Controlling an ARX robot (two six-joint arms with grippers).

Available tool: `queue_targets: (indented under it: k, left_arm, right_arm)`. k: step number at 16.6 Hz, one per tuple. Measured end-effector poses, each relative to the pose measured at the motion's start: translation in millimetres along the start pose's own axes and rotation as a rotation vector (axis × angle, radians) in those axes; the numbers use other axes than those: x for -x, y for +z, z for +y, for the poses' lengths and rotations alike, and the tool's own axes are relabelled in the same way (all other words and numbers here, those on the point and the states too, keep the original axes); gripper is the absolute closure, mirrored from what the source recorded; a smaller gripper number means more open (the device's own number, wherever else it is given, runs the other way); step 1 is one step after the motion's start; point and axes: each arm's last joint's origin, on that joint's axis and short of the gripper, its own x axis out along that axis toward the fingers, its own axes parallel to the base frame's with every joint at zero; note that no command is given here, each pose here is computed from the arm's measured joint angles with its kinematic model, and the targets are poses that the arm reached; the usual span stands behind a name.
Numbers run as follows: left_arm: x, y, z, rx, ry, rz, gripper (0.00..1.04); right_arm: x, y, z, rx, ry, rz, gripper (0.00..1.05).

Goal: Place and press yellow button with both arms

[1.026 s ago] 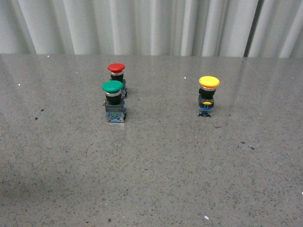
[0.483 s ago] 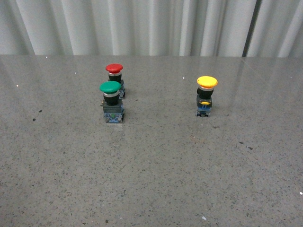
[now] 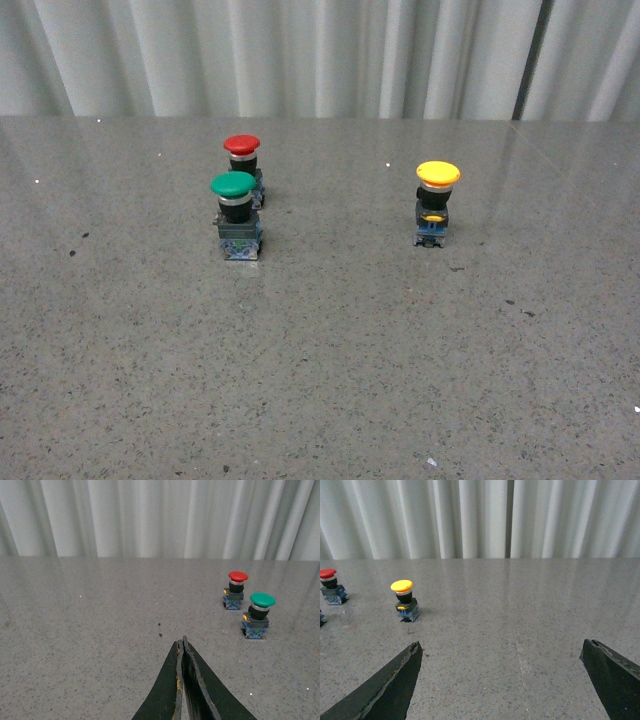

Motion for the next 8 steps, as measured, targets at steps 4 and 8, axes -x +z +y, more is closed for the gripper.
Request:
queue_targets:
  k: [4,8]
  left_arm:
    - [5.3,-4.6,0.2,0.000,0.002,-0.005,1.03]
    - [9.6,-9.3,0.1,0.000,0.001,-0.021,1.03]
  right_arm:
    - [0.0,0.0,0.0,0.000,0.000,0.000,0.07]
    - [0.0,0.0,0.0,0.000,0.000,0.000,0.07]
